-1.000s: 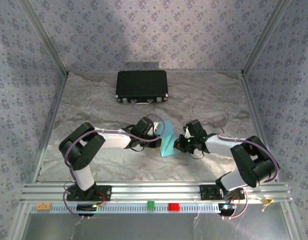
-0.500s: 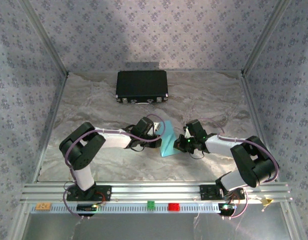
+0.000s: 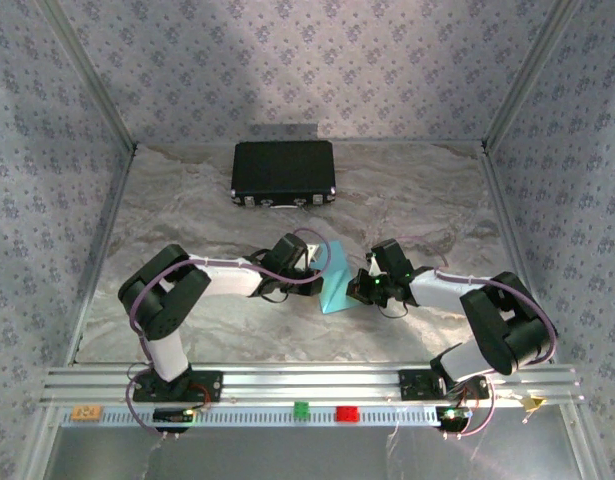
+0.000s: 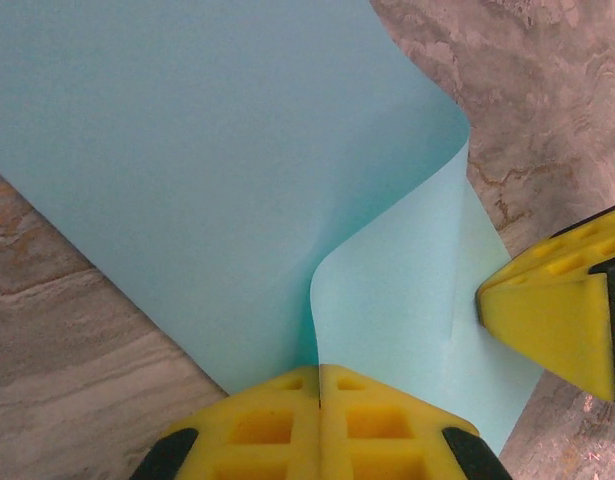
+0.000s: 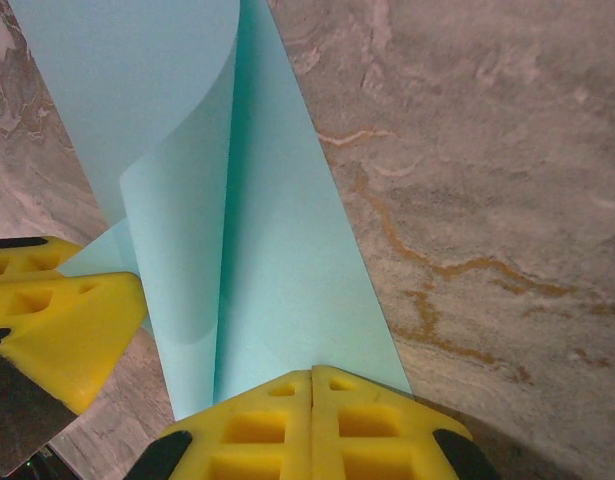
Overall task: Fold a paper plane with a square sheet of paper (pick it up from the middle)
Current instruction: Fold the triangle a second time at the center of the table.
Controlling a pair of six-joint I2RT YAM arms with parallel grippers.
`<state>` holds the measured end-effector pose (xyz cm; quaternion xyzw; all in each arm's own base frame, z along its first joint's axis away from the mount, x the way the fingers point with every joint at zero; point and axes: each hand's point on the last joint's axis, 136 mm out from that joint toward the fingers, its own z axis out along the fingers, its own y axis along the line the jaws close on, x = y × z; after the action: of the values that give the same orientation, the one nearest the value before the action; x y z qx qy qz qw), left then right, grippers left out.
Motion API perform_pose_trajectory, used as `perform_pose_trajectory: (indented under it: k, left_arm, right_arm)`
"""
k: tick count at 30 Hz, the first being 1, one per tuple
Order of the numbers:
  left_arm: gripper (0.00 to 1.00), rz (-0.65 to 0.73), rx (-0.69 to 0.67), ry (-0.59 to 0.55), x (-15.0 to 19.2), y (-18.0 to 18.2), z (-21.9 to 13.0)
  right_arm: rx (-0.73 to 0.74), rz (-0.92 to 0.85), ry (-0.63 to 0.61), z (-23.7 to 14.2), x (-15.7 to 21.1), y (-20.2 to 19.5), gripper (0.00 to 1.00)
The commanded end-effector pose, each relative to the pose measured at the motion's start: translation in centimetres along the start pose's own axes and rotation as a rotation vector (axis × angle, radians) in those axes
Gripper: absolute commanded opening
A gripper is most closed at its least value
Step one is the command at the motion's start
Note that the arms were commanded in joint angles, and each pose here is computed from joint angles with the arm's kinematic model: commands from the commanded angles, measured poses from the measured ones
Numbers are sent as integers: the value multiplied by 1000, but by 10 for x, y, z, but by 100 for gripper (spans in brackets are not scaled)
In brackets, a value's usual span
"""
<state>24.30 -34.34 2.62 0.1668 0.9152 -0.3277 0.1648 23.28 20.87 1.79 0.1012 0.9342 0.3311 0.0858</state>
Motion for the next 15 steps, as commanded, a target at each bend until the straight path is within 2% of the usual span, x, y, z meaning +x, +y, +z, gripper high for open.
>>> perform_pose_trajectory:
  k: [1,15]
  left_arm:
    - [2,33,27,-19,-12,-12,-1]
    - [1,20,-10,-1,-5,-1,2]
  right_arm:
    - [101,43,50,3,18,-28,6]
    - [98,40,49,2,17,-27,6]
